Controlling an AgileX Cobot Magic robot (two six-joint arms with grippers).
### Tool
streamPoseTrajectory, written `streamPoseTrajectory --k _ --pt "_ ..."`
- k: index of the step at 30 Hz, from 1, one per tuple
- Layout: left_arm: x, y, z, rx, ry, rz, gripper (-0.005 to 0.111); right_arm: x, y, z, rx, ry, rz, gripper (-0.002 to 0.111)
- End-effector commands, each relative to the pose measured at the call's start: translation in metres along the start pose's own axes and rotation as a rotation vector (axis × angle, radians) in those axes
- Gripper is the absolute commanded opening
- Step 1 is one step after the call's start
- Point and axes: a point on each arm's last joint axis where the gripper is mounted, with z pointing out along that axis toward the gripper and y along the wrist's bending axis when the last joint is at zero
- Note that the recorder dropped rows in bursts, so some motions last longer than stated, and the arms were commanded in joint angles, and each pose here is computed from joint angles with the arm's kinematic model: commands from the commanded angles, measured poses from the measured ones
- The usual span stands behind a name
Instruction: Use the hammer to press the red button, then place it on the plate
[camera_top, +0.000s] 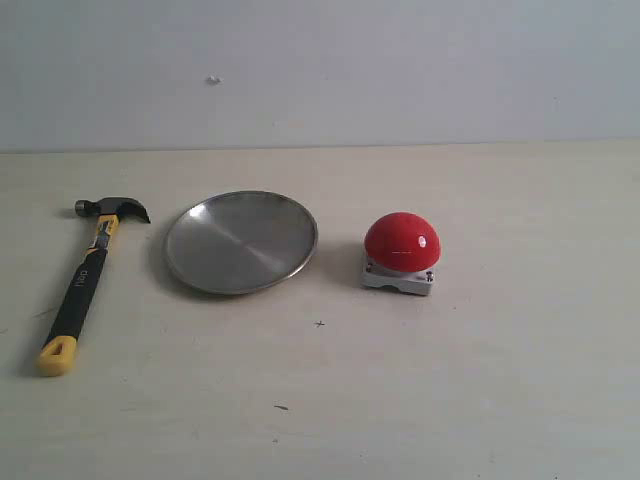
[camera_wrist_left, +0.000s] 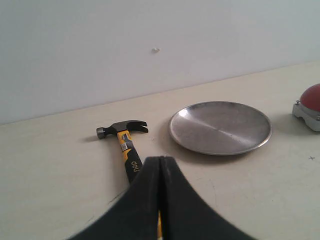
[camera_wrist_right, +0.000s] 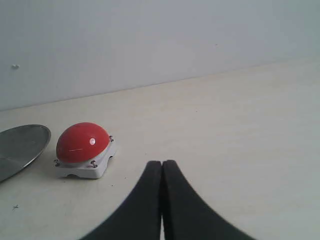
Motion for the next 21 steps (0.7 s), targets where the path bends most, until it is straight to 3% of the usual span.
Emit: streamPoseTrajectory --k 1,17,21 --pt "-0.0014 0.0002 -0.0005 -0.002 -0.009 -0.005 0.000 0.0005 -0.0003 0.0000 0.003 -0.007 -0.007 0.000" --pt "-0.0015 0.0000 -0.0005 0.000 -0.009 -0.015 0.000 0.0005 -0.0003 0.0000 0.003 -0.007 -0.007 0.000" --pt "-0.0054 -0.0010 -0.0006 0.015 -0.051 -0.172 0.000 0.0005 -0.0003 0.0000 0.003 -0.007 -0.007 0.000"
